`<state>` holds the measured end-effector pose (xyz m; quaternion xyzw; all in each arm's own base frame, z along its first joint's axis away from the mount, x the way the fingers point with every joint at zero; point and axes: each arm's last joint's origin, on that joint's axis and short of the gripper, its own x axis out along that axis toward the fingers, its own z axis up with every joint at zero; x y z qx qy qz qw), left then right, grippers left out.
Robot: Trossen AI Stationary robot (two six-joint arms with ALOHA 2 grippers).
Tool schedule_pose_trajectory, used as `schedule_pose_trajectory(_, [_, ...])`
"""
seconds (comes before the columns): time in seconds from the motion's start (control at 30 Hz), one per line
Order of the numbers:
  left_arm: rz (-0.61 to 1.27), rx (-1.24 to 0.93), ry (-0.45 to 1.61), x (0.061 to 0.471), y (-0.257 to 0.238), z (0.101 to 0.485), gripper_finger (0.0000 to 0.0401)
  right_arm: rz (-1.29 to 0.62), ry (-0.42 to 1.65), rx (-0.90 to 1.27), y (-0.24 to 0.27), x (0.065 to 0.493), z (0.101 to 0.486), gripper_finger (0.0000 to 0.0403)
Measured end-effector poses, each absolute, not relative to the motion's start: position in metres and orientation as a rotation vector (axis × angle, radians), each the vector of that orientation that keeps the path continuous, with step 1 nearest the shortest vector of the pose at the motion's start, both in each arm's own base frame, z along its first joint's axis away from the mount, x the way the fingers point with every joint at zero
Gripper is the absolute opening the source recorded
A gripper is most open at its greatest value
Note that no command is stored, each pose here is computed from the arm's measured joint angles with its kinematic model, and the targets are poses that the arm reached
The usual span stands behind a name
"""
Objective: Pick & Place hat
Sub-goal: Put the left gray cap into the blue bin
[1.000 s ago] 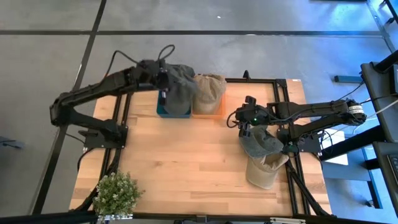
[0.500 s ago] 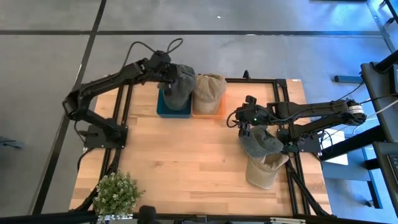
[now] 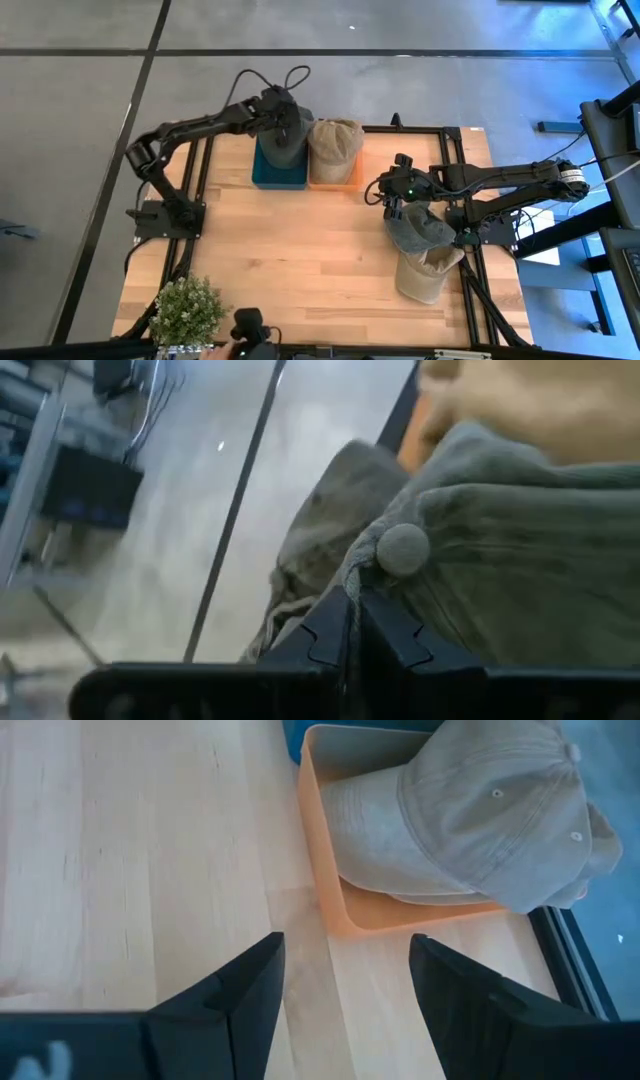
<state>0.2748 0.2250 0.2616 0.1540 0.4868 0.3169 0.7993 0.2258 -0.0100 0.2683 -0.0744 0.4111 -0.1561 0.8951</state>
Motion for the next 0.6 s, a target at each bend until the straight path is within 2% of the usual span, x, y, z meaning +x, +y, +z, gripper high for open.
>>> schedule_pose_trajectory(0.17, [0.745, 0.344, 1.093, 0.2741, 0.2293, 0.256, 0.0025, -0.322, 0.853, -0.157, -0.01, 0.2258, 0.2683, 0.0216])
schedule_pose_trajectory(0.33, [0.783, 0.333, 1.047, 0.276, 0.2311, 0.2588, 0.0035, -0.322, 0.853, -0.157, -0.01, 0.2258, 0.2683, 0.0216])
schedule_pose_trajectory(0.6, [0.9, 0.387, 1.091, 0.2735, 0.2335, 0.2609, 0.0105, -0.323, 0.852, -0.154, -0.01, 0.2258, 0.2683, 0.0216])
